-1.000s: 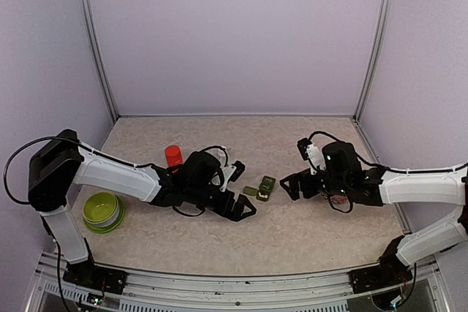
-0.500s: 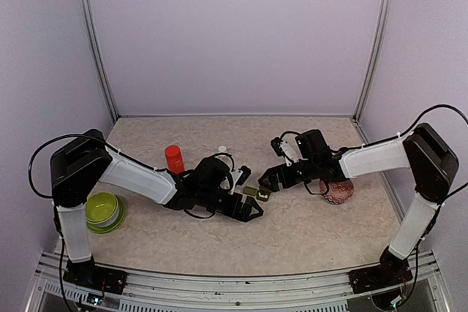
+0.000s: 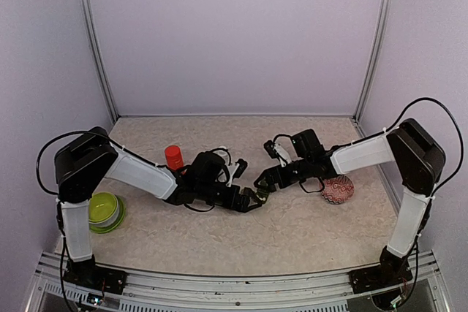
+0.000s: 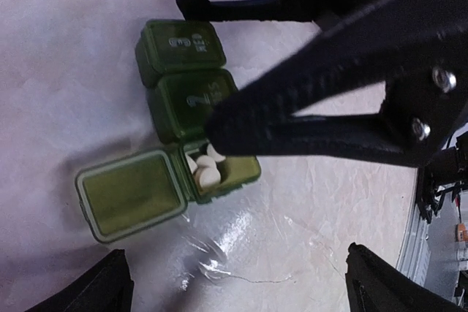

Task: Sort the pills into containers
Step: Adjust the pill bottle at the center of the board, then close the lid of the pill container.

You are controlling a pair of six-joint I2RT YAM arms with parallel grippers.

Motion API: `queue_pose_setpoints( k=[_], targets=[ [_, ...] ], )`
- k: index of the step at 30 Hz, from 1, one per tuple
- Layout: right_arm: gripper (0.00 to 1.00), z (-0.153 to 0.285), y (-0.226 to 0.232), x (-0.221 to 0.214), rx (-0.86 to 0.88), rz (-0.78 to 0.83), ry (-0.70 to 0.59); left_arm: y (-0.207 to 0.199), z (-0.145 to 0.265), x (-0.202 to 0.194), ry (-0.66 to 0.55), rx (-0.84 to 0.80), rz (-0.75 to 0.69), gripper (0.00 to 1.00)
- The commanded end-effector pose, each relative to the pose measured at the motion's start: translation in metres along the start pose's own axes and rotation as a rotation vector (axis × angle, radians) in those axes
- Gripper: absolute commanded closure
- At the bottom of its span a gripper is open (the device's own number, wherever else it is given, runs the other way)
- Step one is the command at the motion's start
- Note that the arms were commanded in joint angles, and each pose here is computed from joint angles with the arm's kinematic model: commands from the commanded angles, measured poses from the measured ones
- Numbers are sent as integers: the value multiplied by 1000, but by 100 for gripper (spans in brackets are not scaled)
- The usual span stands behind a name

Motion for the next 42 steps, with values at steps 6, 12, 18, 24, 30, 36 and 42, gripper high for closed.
queue_pose_setpoints(
  k=[6,12,18,24,30,36,42],
  targets=[
    [12,5,12,-16,82,-29,8,2,-2,12,-31,-74,51,1],
    [13,15,15,-18,73,-36,-9,9,4,19,-86,-43,85,1],
    [13,19,17,-23,69,-44,-15,21,12,28,-134,-67,158,3],
    [13,19,17,-26,68,-45,-17,28,5,29,-143,-70,207,9],
    [13,18,18,-28,73,-48,-17,32,0,31,-152,-76,244,18],
    [13,18,18,-31,75,-52,-18,38,2,32,-179,-78,287,32],
    [14,17,19,-32,80,-55,-16,43,7,36,-217,-130,331,43]
  ],
)
Point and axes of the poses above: each gripper's point midway between its finger pads, its own z axis back along the fingers, its own y axis along the line the jaws close on, x = y × z, the point moved 4 cm from there along z, back along the fingers, and after that the axes turned 15 degrees about z, right-handed, at the moved point
